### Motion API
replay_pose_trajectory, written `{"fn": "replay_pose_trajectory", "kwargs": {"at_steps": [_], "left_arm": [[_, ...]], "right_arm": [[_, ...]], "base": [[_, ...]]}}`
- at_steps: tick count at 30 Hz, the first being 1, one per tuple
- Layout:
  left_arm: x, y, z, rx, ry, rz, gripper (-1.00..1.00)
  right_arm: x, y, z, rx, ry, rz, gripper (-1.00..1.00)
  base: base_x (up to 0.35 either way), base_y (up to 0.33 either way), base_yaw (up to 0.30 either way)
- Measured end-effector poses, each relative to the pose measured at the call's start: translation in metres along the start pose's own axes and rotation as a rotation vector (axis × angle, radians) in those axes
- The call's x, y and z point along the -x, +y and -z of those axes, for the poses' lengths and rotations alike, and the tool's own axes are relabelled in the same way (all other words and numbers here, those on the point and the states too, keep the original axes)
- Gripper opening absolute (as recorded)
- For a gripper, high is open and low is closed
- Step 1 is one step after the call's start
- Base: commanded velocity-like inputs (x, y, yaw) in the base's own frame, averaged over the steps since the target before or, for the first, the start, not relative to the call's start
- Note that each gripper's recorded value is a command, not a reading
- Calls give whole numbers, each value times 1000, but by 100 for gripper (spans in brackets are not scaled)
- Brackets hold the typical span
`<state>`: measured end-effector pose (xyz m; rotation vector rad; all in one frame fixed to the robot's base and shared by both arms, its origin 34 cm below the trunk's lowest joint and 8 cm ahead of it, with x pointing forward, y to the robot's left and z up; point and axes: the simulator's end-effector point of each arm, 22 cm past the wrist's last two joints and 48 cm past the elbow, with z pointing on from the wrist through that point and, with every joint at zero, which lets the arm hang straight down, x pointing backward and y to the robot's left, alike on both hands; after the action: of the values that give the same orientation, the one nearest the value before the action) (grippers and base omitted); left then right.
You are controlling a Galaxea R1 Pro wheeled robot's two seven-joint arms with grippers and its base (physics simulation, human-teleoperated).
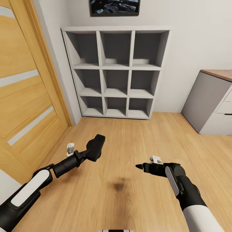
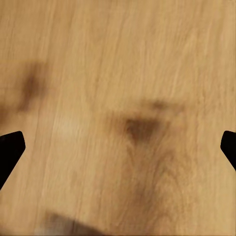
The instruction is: Attach the digital camera to the camera tripod in the bedroom.
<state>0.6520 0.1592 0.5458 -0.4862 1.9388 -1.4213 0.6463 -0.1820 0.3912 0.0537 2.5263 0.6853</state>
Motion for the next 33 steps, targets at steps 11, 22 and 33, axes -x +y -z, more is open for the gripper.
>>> {"fn": "replay_pose_trajectory", "kwargs": {"at_steps": [11,22,33], "left_arm": [[6,-24,7,-27,-16,-30,-100],[12,-37,13,-34,-34,-42,-100],[18,-58,21,-54,-51,-64,-100]], "right_arm": [[16,12,17,7,-38,21,100],[30,24,35,12,-73,41,100],[46,35,54,18,-115,59,100]], "base": [[0,0,0],[0,0,0],[0,0,0]]}}
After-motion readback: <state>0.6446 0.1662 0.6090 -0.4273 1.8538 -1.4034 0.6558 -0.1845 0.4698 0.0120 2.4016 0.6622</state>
